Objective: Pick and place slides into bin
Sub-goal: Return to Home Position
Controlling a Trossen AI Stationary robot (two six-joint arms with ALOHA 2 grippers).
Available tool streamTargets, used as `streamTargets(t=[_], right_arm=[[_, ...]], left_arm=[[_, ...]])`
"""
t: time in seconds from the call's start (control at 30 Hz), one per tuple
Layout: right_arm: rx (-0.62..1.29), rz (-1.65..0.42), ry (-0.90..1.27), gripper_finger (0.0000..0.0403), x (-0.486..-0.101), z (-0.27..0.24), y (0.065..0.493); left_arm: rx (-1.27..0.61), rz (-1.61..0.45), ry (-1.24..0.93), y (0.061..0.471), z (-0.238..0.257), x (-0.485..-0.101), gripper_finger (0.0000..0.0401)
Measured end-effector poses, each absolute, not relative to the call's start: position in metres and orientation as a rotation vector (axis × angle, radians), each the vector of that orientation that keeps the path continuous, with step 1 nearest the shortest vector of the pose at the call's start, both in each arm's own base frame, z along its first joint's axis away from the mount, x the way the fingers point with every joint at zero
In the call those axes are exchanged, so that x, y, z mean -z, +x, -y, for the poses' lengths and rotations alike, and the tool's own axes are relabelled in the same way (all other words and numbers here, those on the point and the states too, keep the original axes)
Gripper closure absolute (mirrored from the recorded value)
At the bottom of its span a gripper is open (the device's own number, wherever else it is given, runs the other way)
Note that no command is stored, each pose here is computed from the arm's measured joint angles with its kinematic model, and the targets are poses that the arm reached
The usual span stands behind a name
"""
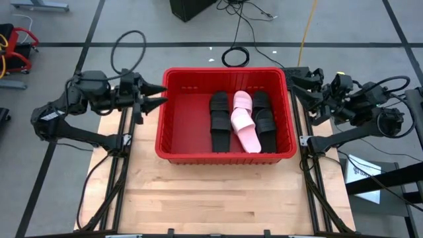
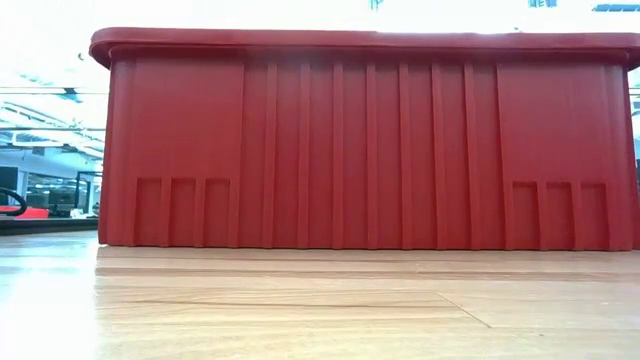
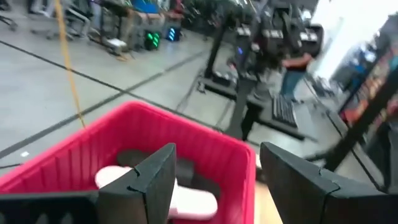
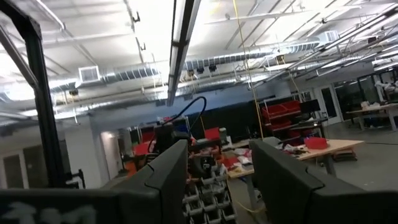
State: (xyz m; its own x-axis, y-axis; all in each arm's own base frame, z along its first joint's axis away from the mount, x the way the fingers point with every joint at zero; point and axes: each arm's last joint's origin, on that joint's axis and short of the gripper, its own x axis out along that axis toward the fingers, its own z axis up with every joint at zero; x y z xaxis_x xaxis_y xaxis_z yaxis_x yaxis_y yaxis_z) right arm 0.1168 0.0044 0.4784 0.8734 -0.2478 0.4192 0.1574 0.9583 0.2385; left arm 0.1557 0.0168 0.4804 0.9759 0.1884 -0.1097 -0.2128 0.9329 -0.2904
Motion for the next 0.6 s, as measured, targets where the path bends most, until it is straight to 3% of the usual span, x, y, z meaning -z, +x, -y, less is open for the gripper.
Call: streamTargets(t=[0.27,0.6], right_arm=[[0.121,0.565,0.262,0.0234,-0.465,-0.004,0.100],[0.074,0.781,0.290,0.0234,-0.409,-0.003,0.086]], left_arm=[[-0.218,0.106,-0.212,0.146,-0.008,-0.500,0.0174],[-0.302,0.122,-0.180,0.151,0.001,-0.487,0.0174]])
